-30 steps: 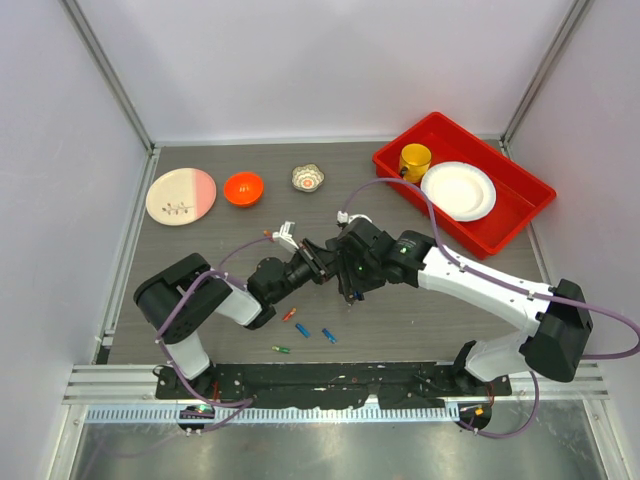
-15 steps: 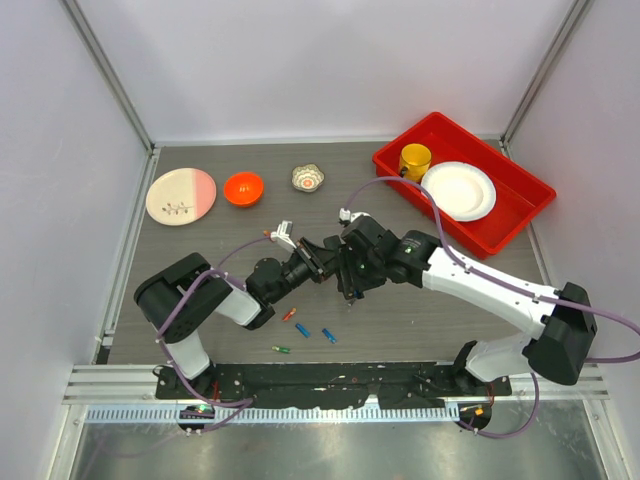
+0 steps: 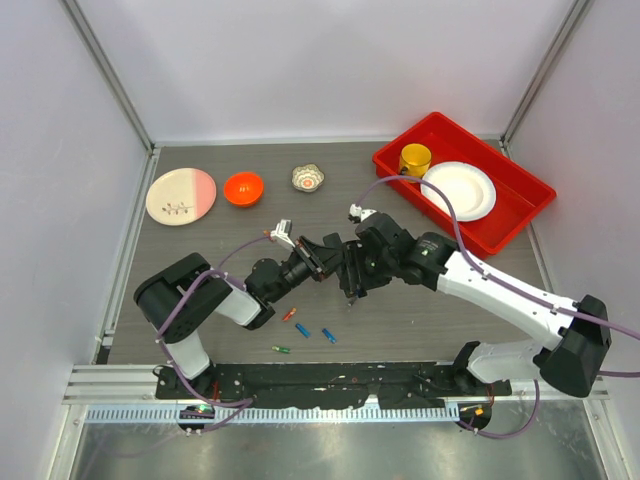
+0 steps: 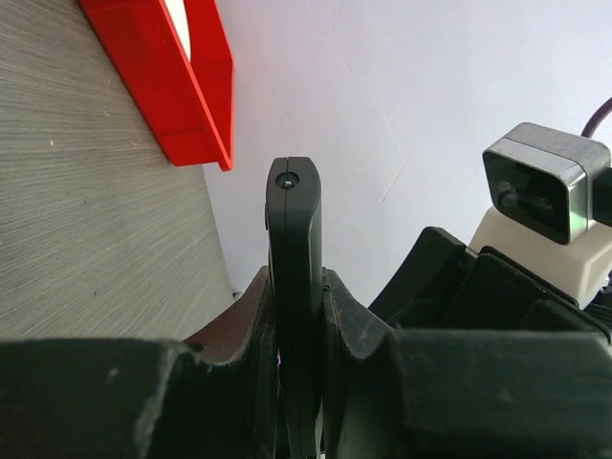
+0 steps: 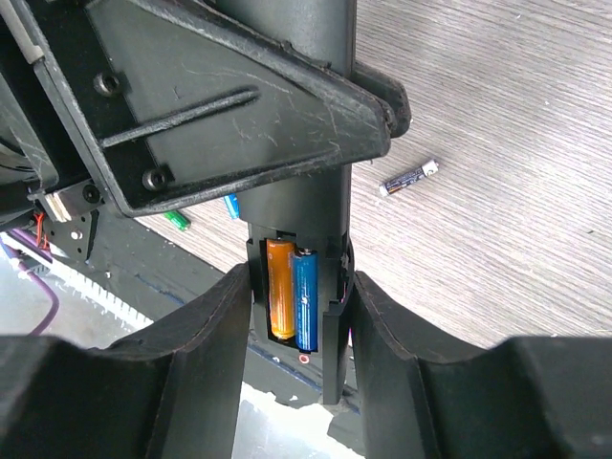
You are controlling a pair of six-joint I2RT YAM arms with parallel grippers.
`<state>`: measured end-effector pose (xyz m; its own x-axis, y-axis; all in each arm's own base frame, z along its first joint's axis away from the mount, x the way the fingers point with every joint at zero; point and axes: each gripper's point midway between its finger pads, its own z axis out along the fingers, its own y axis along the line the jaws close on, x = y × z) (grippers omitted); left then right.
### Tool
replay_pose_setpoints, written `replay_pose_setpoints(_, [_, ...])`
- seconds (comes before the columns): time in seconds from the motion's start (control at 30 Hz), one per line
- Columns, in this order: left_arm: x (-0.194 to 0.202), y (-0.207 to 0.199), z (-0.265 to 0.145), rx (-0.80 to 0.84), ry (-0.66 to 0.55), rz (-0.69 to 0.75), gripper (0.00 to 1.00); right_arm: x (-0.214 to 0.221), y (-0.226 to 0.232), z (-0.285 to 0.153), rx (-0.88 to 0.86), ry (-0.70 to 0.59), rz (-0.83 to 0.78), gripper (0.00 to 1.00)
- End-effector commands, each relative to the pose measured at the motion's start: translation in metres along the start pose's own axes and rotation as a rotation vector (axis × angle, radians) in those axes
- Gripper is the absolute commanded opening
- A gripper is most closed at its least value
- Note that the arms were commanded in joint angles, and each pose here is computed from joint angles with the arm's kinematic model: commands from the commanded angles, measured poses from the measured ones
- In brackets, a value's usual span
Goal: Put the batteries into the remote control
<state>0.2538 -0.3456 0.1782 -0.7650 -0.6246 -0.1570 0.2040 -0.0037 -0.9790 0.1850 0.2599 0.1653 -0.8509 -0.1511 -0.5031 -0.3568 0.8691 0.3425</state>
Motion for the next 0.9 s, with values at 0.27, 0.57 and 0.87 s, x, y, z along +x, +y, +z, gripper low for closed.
replay_pose_setpoints(0.27, [-0.017, 0.004, -0.01, 0.021, -0.07, 0.093, 0.0, -0.014, -0.006, -0.027, -0.04, -0.089, 0.051, 0.22])
replay_pose_setpoints(0.57, [-0.019, 0.004, -0.009, 0.024, -0.072, 0.097, 0.0, -0.014, -0.02, -0.022, 0.013, -0.102, 0.054, 0.19])
replay_pose_setpoints(0.87, [-0.045, -0.008, -0.022, 0.023, -0.123, 0.119, 0.0, 0.009, -0.069, 0.004, 0.187, -0.127, 0.062, 0.27])
